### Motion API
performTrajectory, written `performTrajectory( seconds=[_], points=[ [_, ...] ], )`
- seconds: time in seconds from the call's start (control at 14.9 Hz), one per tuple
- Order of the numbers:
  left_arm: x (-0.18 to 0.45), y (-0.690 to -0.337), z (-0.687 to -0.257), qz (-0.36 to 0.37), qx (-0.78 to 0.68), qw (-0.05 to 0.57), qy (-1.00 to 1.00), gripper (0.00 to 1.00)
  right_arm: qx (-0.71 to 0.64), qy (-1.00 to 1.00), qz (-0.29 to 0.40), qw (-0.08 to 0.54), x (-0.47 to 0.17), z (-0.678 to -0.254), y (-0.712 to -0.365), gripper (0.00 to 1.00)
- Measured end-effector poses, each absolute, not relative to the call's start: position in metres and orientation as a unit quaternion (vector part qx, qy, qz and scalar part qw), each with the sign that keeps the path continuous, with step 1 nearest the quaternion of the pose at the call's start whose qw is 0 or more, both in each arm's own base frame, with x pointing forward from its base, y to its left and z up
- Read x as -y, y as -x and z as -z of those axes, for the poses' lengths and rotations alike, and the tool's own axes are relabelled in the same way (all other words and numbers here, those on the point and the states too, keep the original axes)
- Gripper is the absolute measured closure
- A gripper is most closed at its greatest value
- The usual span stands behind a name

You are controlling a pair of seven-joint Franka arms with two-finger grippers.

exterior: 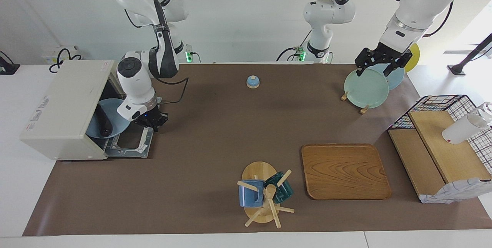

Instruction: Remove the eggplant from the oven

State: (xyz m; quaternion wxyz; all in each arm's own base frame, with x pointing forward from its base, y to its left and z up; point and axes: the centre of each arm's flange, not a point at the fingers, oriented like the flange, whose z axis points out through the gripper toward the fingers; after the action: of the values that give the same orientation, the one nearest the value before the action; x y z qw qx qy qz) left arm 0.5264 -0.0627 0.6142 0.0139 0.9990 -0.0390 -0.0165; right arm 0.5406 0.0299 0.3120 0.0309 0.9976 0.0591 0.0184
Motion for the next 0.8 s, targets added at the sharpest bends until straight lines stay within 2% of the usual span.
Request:
performTrajectory(
  seconds=[0.2, 0.4, 0.54, 0.6, 0.67, 0.8],
  points=[
    [0.063, -0.526, -0.614, 0.017, 0.039, 0.014, -0.999, 0.0, -0.043, -0.999, -0.022, 0.012, -0.05, -0.316, -0.542, 0.99],
    [0.063, -0.526, -0.614, 0.017, 0.039, 0.014, -0.999, 0.0, -0.043, -0.999, -0.001, 0.007, -0.067, -0.343, -0.552, 0.96],
    [0.063, -0.526, -0.614, 0.017, 0.039, 0.014, -0.999, 0.0, -0.038, -0.999, 0.014, 0.008, -0.064, -0.368, -0.559, 0.78],
    [0.063, -0.526, -0.614, 0.017, 0.039, 0.014, -0.999, 0.0, -0.034, -0.999, 0.02, 0.011, -0.059, -0.378, -0.56, 0.66],
    [0.063, -0.526, -0.614, 0.017, 0.039, 0.014, -0.999, 0.0, -0.031, -0.999, 0.026, 0.018, -0.05, -0.384, -0.558, 0.62],
    [0.063, -0.526, -0.614, 0.017, 0.039, 0.014, -0.999, 0.0, -0.028, -0.998, 0.034, 0.041, -0.027, -0.388, -0.556, 0.62]
  ],
)
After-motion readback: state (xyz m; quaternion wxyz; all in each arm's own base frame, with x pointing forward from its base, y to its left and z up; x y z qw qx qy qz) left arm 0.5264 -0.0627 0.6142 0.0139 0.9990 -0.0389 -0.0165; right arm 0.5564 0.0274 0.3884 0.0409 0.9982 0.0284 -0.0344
